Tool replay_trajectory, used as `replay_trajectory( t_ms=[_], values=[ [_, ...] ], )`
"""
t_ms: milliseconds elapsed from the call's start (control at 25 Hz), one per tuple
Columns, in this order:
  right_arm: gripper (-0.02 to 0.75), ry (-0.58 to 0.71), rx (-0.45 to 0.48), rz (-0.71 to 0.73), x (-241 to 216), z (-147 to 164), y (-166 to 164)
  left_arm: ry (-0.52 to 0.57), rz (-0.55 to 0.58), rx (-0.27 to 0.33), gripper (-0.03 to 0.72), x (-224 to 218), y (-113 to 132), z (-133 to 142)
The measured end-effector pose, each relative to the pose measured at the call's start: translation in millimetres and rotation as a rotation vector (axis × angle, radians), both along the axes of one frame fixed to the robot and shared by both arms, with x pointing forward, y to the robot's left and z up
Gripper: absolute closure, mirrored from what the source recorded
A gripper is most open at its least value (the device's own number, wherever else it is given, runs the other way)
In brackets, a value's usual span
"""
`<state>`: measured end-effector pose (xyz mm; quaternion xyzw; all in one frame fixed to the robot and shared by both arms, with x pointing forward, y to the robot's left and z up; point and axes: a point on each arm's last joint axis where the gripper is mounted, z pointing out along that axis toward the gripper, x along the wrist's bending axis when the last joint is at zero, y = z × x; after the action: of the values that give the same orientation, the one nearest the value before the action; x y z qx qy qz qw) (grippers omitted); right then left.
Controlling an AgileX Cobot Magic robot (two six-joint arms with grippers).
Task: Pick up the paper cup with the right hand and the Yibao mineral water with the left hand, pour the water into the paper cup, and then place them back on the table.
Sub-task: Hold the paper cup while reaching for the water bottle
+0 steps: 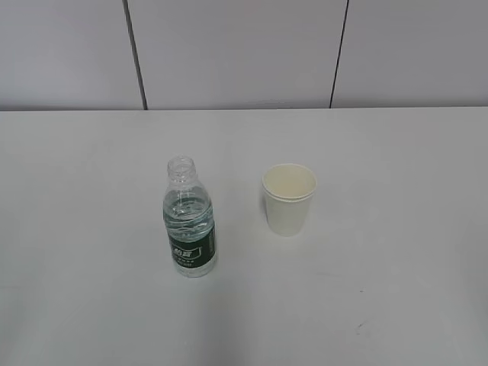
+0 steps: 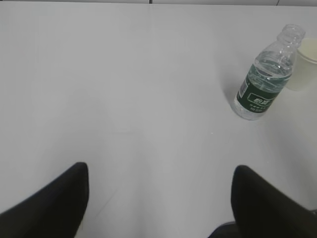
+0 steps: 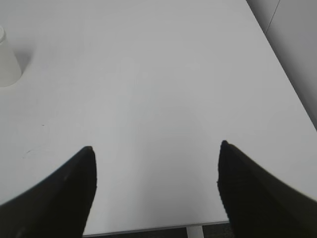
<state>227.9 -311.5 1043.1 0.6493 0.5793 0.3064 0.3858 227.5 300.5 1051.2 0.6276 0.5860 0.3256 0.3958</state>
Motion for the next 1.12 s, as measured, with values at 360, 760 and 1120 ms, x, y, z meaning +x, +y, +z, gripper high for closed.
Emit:
replay_trajectory(
  t_ms=[360, 760, 1120],
  values=[
    [0.145, 0.000, 0.000, 0.000, 0.0, 0.0, 0.0, 0.000, 0.000, 0.000, 0.148, 0.0, 0.0, 0.0],
    [0.145, 0.000, 0.000, 0.000, 0.0, 0.0, 0.0, 0.000, 0.000, 0.000, 0.148, 0.0, 0.0, 0.0],
    [0.145, 0.000, 0.000, 0.000, 0.0, 0.0, 0.0, 0.000, 0.000, 0.000, 0.148, 0.0, 0.0, 0.0]
  ],
)
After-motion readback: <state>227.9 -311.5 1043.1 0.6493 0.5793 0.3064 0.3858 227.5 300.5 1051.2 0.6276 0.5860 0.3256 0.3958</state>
